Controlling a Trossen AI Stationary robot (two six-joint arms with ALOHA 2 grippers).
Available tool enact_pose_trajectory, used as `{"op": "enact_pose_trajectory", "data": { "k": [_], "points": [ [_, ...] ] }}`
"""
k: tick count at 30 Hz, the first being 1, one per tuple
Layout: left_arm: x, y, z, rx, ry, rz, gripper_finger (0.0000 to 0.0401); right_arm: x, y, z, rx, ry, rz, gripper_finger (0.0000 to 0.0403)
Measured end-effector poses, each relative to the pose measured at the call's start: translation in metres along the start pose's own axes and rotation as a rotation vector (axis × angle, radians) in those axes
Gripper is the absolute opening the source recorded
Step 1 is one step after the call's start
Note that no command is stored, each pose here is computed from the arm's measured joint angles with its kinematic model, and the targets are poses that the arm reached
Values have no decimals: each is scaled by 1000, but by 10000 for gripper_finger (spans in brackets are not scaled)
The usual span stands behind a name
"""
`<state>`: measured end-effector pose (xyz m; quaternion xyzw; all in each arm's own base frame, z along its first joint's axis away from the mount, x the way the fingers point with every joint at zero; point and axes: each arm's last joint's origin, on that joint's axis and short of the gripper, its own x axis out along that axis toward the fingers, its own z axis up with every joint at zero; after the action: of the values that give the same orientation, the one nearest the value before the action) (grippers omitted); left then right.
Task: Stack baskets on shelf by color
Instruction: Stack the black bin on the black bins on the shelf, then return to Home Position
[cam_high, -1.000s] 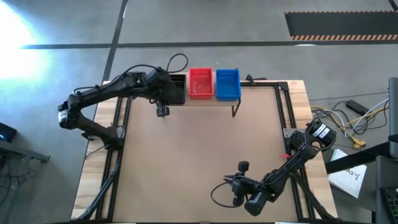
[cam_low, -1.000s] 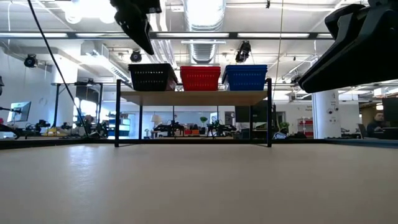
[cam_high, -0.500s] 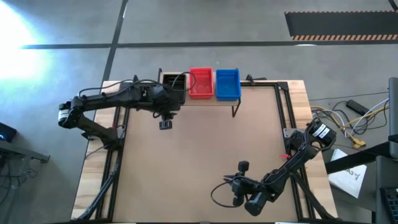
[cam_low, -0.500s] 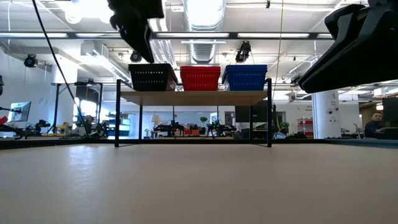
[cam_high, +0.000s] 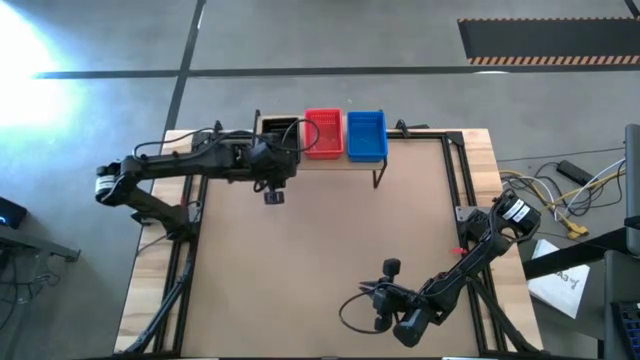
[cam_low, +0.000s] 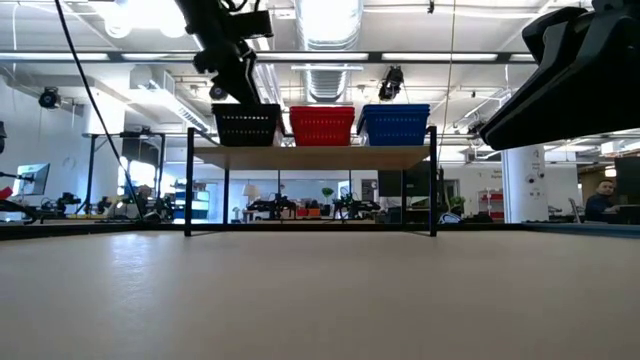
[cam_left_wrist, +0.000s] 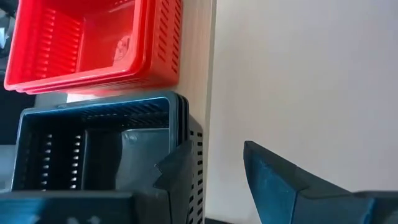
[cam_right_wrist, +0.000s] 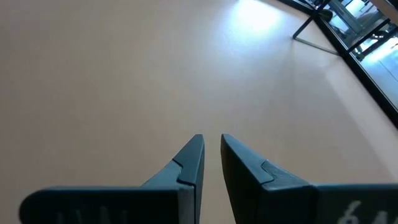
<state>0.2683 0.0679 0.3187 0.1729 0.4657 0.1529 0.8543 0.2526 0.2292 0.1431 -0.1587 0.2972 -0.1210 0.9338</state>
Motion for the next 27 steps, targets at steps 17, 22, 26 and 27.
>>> {"op": "enact_pose_trajectory", "data": {
  "k": [17, 22, 26, 27],
  "points": [
    [8, 7, -6, 33, 52, 84, 128, 0, 0, 0, 0, 0, 0, 47],
    [6, 6, -6, 34, 49, 80, 128, 0, 0, 0, 0, 1, 0, 47],
    [-7, 6, -4, 12, 6, 84, 128, 0, 0, 0, 0, 1, 0, 47],
    [-12, 6, -3, 0, -9, 85, 128, 0, 0, 0, 0, 1, 0, 47]
  ]
}}
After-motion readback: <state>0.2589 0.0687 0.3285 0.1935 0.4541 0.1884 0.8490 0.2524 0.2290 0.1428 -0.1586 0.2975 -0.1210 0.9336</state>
